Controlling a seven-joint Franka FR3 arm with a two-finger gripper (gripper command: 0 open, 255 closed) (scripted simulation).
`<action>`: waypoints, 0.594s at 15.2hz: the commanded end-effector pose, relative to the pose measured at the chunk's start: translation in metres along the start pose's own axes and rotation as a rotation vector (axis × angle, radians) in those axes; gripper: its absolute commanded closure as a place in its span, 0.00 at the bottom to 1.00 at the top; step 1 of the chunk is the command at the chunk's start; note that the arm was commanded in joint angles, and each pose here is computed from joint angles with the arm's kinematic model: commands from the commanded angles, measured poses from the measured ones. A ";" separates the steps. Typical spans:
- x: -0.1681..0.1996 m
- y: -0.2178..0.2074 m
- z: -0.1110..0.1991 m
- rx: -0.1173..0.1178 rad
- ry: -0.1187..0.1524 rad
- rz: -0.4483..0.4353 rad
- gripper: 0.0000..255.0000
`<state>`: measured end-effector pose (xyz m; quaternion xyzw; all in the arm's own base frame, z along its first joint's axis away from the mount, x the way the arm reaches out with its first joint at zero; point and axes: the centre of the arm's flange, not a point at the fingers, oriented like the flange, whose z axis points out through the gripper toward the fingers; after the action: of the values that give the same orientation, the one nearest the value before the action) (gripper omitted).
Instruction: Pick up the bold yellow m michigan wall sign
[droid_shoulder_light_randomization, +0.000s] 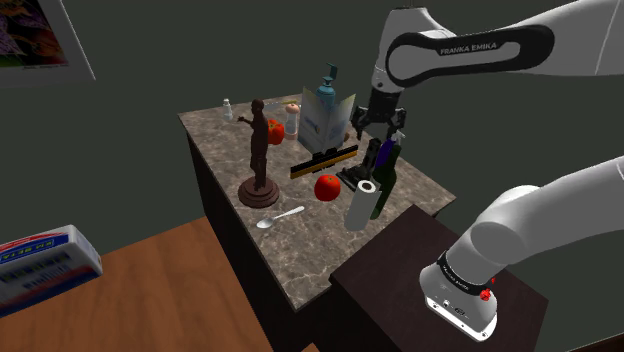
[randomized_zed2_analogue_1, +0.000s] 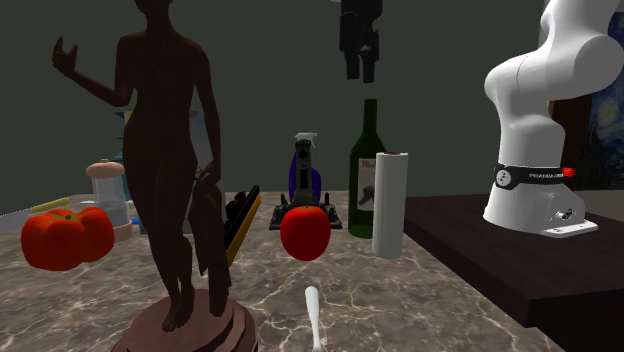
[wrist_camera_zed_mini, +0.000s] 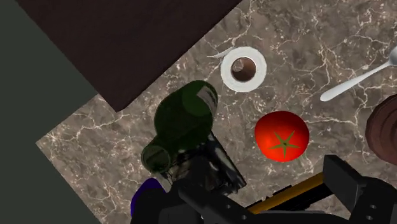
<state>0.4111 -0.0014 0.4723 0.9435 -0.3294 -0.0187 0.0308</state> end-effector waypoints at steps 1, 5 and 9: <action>0.015 -0.012 0.018 0.007 0.004 0.076 0.00; 0.046 -0.037 0.051 0.017 0.009 0.218 0.00; 0.080 -0.058 0.084 0.026 0.015 0.360 0.00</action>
<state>0.4939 -0.0064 0.3921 0.8794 -0.4754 -0.0037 0.0248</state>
